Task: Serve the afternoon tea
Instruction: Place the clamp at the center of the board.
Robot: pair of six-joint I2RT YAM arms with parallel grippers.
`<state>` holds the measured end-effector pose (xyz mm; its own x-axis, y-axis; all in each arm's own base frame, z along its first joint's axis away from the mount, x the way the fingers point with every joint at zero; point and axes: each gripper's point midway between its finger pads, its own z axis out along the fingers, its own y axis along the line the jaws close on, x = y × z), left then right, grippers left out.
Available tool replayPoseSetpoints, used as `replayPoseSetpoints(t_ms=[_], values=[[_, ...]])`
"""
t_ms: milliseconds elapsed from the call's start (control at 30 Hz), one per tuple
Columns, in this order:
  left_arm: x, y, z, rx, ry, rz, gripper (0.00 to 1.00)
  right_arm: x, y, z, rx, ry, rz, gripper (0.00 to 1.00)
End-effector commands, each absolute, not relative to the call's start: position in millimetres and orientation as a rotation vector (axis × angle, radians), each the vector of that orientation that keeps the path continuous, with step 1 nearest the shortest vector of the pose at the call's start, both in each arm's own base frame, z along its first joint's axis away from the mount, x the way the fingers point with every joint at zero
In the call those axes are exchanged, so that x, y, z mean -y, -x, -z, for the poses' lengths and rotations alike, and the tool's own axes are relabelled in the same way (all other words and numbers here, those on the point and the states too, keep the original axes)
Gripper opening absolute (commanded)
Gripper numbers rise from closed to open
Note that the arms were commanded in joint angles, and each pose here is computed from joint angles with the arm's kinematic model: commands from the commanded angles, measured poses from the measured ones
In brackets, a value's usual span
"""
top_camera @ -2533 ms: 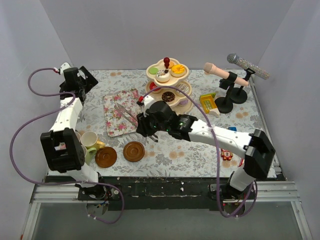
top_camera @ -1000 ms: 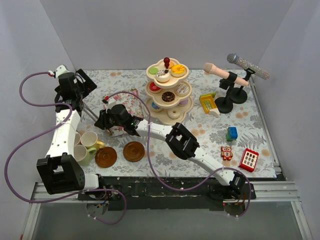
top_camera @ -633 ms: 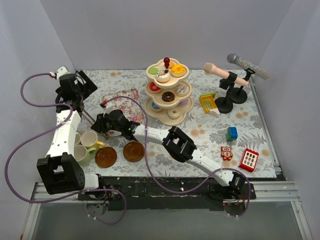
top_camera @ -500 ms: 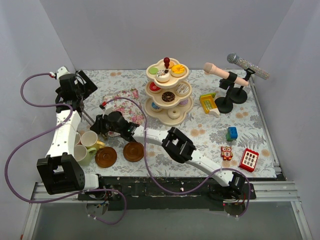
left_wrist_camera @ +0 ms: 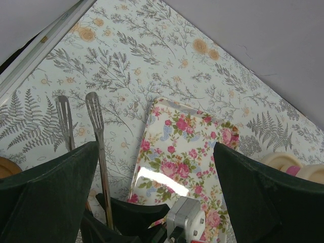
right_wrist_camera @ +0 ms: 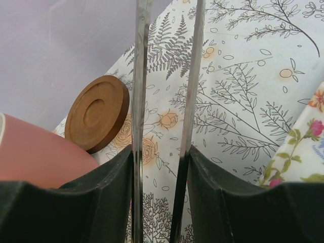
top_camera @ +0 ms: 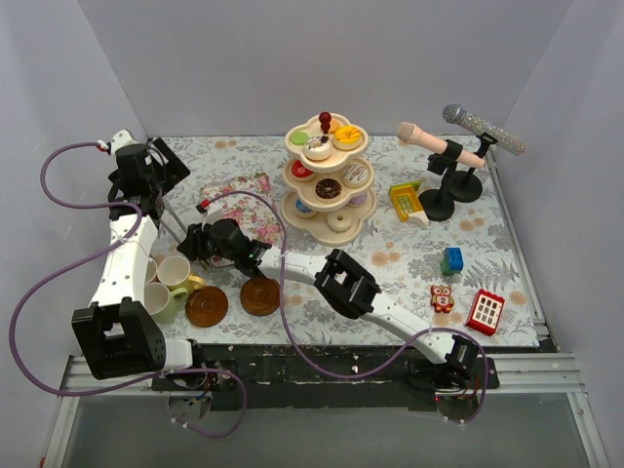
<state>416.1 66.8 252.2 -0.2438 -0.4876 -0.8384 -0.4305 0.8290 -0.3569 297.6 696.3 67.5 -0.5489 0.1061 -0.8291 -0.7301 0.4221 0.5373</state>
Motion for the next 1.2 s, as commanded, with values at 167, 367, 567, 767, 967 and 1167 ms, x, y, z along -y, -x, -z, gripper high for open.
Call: replayPoseSetpoints(t_ms=[167, 367, 567, 767, 967, 1167], values=[[-66, -411, -272, -1.833, 0.665, 0.064, 0.98, -708, -298, -112, -1.683, 0.506, -1.280, 0.61], [-66, -411, -272, -1.832, 0.663, 0.063, 0.98, -709, -296, -111, -1.676, 0.516, -1.278, 0.67], [-67, -410, -273, -1.830, 0.663, 0.059, 0.98, -709, -297, -113, -1.670, 0.517, -1.279, 0.71], [-67, -410, -273, -1.830, 0.663, 0.059, 0.98, -710, -294, -113, -1.662, 0.527, -1.284, 0.74], [-67, -410, -274, -1.829, 0.662, 0.057, 0.98, -710, -293, -114, -1.652, 0.536, -1.287, 0.74], [-67, -410, -274, -1.827, 0.662, 0.058, 0.98, -708, -290, -133, -1.607, 0.590, -1.274, 0.73]])
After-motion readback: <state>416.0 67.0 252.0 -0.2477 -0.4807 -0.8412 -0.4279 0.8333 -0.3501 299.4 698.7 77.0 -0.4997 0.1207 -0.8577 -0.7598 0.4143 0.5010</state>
